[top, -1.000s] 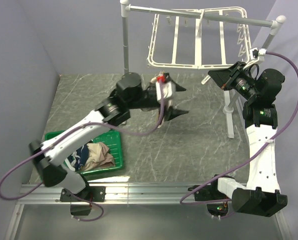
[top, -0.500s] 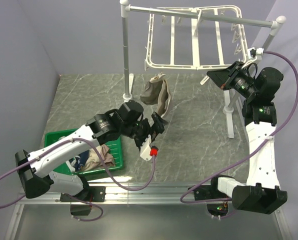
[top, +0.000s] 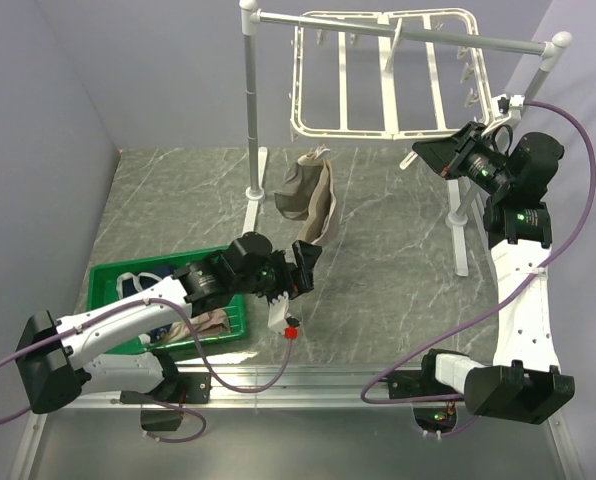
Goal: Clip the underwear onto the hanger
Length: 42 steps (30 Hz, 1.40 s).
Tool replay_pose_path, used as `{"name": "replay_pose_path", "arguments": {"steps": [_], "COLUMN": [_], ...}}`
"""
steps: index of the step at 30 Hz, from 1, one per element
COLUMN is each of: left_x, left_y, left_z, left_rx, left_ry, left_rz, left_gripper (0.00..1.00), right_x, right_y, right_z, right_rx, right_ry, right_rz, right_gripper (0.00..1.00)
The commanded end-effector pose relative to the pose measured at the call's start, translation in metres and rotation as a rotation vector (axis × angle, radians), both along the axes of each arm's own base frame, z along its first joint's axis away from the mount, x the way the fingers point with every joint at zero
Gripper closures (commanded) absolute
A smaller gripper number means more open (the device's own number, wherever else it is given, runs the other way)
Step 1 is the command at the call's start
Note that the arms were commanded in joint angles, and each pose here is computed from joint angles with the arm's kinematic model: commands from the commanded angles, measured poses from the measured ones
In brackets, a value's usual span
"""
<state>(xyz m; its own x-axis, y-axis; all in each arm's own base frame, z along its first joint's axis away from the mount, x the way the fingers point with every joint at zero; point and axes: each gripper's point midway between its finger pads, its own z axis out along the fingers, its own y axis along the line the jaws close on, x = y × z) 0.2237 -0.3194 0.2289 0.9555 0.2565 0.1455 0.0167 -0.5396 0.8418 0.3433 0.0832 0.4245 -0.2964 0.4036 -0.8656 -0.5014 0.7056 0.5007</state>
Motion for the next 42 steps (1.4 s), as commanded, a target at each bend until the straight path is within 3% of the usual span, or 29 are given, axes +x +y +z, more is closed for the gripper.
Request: {"name": "replay_pose_path", "arguments": {"steps": [1,10,15,23,36,42], "left_x": [0.013,0.031,0.050,0.066,0.050,0.057], "left_y": [-0.003,0.004,0.008,0.000,0.003,0.012], "left_z": [0.048,0.050,0.041,0.055,0.063,0.064], "left_rx": [-0.112,-0.103,-0.029,-0.111,-0.155,-0.138], "left_ry": [-0.197,-0.277,-0.329,-0.441,-0.370,-0.420], "left_rz": [-0.019,-0.003,0.023,0.047,-0.005,0.013], "left_gripper": [0.01,0.01,0.01,0.01,0.01,0.01], "right_x": [-0.005,-0.005,-0.005,-0.004,-0.005,-0.005], "right_y": [0.004,0.006,0.006,0.007,0.007,0.008], "right_z": [0.013,0.011,0.011,0.010,0.007,0.008], "right_rx": [-0.006,0.000,0.003,0.021,0.023,0.028], "right_ry": [-0.036,-0.034,-0.034,-0.024,-0.019,-0.019], "right_rz": [0.032,0.044,0.049,0.054,0.057,0.061], "right_gripper": [1.00,1.00,1.00,1.00,1.00,1.00]}}
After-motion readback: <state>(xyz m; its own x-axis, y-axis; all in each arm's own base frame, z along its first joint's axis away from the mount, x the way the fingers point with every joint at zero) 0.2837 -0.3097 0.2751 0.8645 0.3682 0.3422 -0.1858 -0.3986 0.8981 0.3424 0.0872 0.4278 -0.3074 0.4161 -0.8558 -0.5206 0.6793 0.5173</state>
